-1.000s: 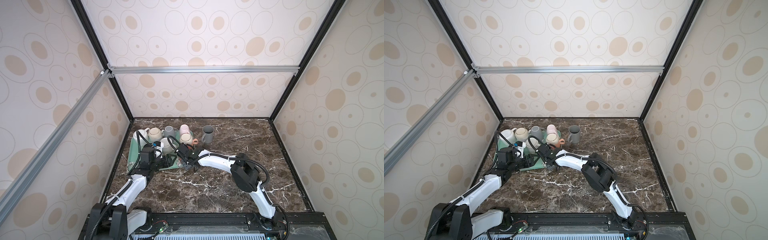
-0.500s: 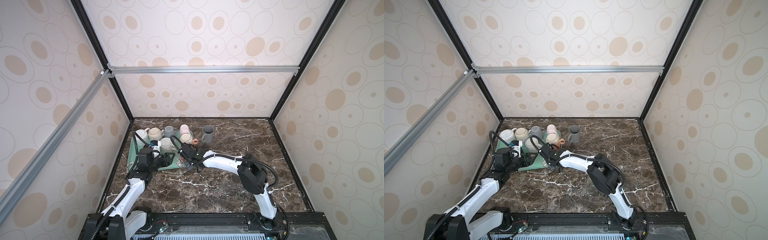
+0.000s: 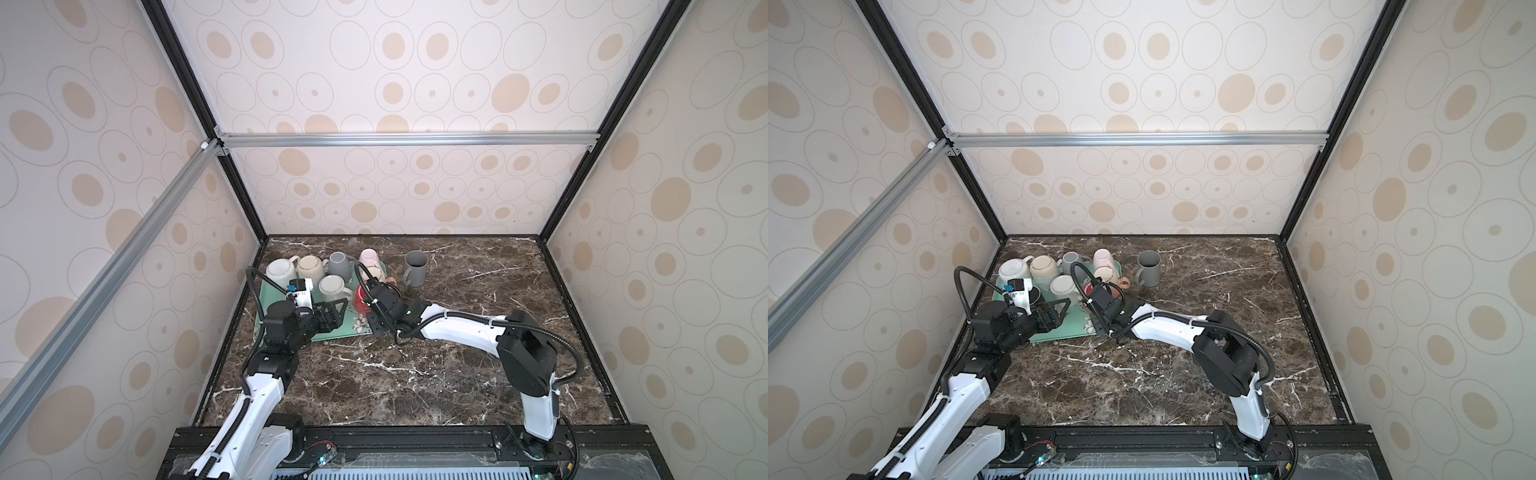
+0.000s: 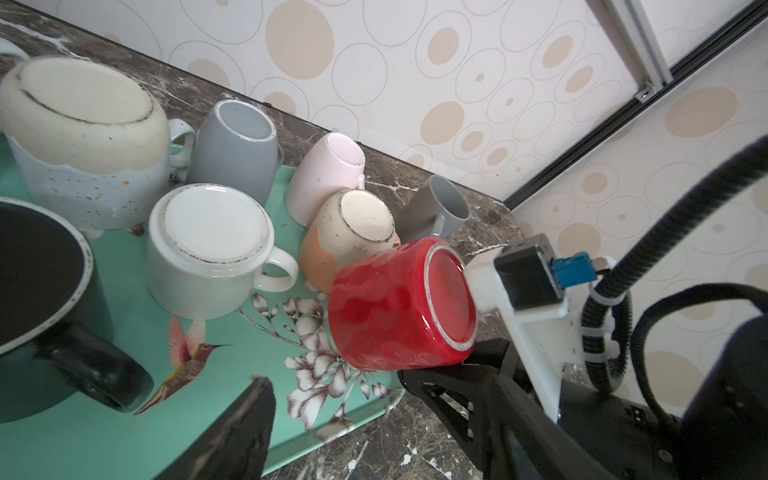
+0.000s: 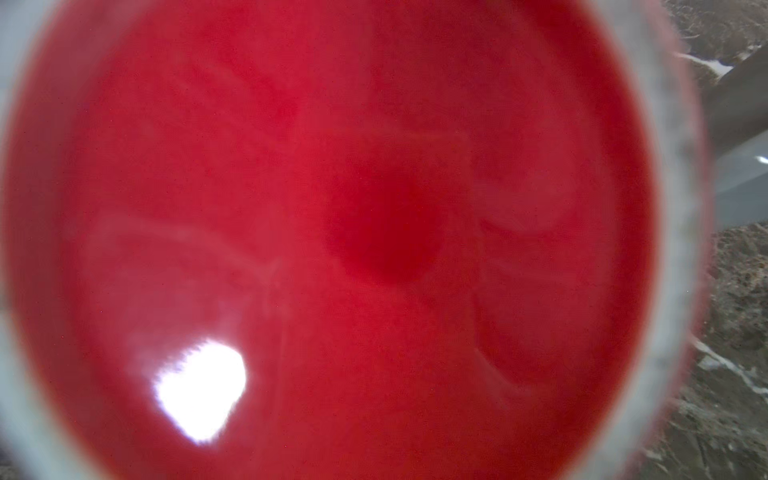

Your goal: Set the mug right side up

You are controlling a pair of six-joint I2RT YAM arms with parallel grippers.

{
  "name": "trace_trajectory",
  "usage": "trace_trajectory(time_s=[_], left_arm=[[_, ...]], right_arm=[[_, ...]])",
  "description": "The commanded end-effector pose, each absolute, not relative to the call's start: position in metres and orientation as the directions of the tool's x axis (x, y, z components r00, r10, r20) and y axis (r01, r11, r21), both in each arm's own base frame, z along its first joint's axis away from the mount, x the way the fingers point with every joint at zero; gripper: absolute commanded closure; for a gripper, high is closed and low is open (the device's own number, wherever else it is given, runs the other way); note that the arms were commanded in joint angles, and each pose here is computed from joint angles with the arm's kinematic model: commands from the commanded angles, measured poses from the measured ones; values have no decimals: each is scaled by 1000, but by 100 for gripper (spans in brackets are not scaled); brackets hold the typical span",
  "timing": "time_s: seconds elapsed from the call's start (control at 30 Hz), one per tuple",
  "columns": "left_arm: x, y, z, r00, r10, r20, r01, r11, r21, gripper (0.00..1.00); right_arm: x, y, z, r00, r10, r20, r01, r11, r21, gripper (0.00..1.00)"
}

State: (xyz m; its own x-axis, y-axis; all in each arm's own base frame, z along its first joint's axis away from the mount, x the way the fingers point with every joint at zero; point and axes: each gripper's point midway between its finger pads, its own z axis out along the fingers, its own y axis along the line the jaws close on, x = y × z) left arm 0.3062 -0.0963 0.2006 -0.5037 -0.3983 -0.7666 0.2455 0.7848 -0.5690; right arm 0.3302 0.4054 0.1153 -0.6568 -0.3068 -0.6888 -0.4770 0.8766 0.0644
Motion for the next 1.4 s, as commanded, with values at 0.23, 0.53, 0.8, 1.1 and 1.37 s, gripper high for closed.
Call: trace_trajectory(time_s=[0.23, 0.53, 0.8, 1.1, 1.37], left_arm=[[311, -113, 238, -457, -574, -680, 403, 548, -733, 18], [313, -120, 265, -449, -636, -628, 516, 389, -763, 21], [315, -125, 269, -501, -673, -545, 540, 249, -804, 27], [314, -146, 273, -595, -546, -589, 604, 181, -777, 32], [297, -156, 317, -533, -477, -698, 754, 106, -648, 38]], right_arm=[[333, 423, 226, -625, -39, -779, -513, 773, 374, 100], [333, 416, 249, -720, 31, -694, -508, 658, 556, 100], [328, 420, 271, -765, 84, -638, -508, 530, 679, 100], [315, 429, 282, -785, 45, -618, -538, 446, 715, 100], [305, 433, 278, -804, -19, -595, -554, 390, 736, 100]])
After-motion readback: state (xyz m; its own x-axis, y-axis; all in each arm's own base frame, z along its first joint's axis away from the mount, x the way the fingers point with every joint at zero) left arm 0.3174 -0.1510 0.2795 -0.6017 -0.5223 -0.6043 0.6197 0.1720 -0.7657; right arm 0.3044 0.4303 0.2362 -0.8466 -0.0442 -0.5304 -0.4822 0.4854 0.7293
